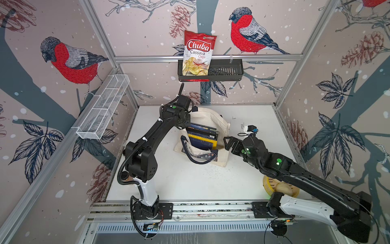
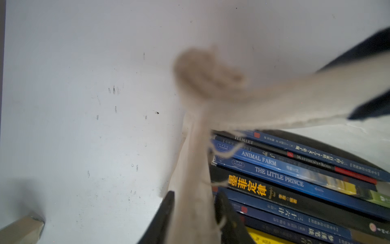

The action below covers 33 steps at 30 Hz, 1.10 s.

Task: Take out the books from the canvas bag
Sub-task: Adjust the canvas bag at the center of the board.

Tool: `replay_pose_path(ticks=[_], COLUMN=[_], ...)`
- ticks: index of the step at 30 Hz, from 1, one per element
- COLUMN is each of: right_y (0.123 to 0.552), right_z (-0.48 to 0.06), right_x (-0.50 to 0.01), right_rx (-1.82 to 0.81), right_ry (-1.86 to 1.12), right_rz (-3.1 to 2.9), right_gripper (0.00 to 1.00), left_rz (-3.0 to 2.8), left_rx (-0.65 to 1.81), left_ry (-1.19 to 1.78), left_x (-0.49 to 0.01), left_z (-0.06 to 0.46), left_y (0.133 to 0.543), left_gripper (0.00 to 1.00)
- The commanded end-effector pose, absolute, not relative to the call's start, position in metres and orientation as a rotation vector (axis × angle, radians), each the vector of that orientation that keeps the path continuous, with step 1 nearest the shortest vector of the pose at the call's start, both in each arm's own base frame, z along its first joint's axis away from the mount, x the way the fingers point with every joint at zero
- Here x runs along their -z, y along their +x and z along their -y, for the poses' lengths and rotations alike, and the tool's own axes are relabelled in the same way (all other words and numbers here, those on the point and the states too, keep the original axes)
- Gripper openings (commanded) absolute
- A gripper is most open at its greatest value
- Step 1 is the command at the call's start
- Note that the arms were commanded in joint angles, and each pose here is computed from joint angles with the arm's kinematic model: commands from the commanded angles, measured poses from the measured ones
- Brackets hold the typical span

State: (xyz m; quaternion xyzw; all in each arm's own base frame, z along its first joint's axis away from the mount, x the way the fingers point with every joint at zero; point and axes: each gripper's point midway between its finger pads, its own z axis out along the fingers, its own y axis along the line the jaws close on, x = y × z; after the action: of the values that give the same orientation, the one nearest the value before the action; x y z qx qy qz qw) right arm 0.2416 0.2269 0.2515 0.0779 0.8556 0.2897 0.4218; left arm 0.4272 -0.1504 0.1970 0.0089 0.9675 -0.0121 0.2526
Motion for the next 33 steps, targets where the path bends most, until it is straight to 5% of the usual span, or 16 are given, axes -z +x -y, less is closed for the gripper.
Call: replay_pose_path(ticks=[1,2,13,20,28,33], right_y=[0.242,0.241,0.23,0.214,0.203,0.195], right_z=[-0.233,-0.234,-0.269,-0.299,-0.371,-0.363], right_x=[-0.256,-0.256,-0.298,-0.341,-0.231,-0.181], right_rx=[-0.75,-0.757,-0.874,-1.177,-1.177,-1.083], right_ry=[0.17,0.168,0.1,0.222,0.202,0.297], right_rz=[-2.124,-2.126,-2.098,-1.994,-2.246,-2.313], right_gripper=[1.0,1.0,1.0,1.0,1.0,1.0], left_rz=[-2.635,-2.639,-2.377,-2.321,-2.235,-2.171], left_rx=[0.04,0.049,0.298,0.311,0.386,0.472], left_ry=[0.027,0.025,0.044,0.005,-0.052,-0.048], left_x=[-0.198,-0.199,-0.302,-0.297,-0.288,-0.291], left_z=[0.153,0.154,0.206,0.203,0.183,0.177], left_y=[0.432,0.434,0.448,0.42,0.383,0.357], left_gripper=[0.13,0.0,0.0,0.0,0.0,0.0])
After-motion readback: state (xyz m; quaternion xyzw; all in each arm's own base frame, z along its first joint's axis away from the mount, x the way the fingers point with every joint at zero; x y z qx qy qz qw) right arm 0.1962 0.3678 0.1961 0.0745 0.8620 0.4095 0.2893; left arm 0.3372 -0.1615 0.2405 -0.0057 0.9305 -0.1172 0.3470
